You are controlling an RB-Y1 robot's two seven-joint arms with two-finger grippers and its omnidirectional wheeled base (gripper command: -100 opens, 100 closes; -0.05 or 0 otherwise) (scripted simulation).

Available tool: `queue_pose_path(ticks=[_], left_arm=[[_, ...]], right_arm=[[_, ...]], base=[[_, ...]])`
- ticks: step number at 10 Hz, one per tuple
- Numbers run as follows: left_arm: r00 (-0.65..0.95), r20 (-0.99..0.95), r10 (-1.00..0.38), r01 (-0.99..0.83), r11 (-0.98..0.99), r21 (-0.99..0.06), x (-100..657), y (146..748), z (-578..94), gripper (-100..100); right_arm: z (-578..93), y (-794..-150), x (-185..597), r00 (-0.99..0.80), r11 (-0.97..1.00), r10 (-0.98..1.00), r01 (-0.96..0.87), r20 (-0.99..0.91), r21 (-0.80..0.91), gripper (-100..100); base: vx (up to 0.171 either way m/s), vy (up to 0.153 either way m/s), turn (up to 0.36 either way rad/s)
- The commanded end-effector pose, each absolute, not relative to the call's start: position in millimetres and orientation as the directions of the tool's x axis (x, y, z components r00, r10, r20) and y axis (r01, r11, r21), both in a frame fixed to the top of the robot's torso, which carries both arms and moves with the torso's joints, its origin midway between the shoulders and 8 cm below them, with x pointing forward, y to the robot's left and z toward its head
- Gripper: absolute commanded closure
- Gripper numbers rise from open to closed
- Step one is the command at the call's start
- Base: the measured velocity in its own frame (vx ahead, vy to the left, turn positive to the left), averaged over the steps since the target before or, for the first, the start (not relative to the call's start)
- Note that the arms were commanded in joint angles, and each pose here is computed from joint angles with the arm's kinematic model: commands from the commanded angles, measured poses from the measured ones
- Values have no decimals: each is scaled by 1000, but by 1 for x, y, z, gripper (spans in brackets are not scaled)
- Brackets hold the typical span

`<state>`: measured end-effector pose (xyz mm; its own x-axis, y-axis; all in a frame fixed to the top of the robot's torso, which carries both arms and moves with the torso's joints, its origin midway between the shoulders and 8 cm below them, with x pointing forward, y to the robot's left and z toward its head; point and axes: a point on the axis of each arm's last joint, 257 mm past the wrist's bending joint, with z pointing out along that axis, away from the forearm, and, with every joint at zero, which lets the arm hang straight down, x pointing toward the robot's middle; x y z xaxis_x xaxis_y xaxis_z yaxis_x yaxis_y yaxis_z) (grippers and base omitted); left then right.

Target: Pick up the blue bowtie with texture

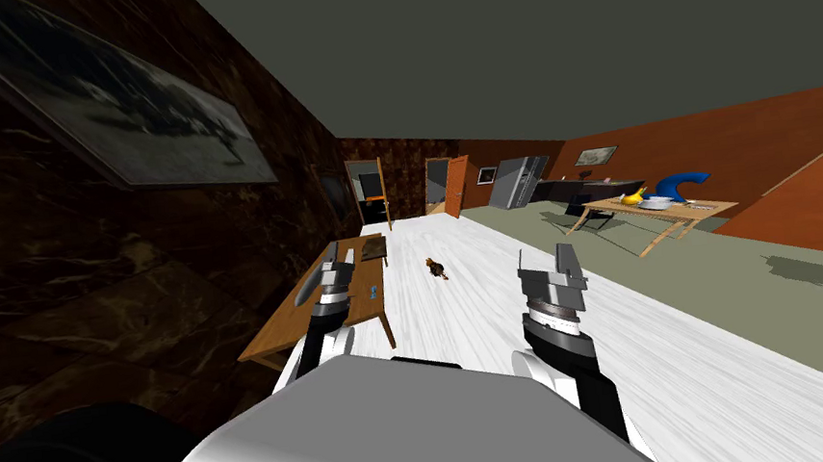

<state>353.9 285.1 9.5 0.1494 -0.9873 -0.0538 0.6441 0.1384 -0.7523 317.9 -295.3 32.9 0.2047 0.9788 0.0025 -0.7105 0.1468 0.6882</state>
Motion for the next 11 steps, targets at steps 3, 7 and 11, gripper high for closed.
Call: queue_pose_path(ticks=[3, 7, 11], left_arm=[[142, -153, -978, 573, 207, -793, 360, 291, -19, -100], [146, -296, -944, 388, 330, -861, 361, 320, -92, -100], [128, -430, -894, 118, 444, -888, 336, 372, -190, -100]], right_arm=[[33, -295, 318, 205, 147, 979, -710, 2, 688, 0], [33, -295, 318, 205, 147, 979, -710, 2, 688, 0], [33, -295, 318, 205, 147, 979, -710, 2, 688, 0]], base=[[34, -4, -31], [77, -3, -76], [119, -3, -133]])
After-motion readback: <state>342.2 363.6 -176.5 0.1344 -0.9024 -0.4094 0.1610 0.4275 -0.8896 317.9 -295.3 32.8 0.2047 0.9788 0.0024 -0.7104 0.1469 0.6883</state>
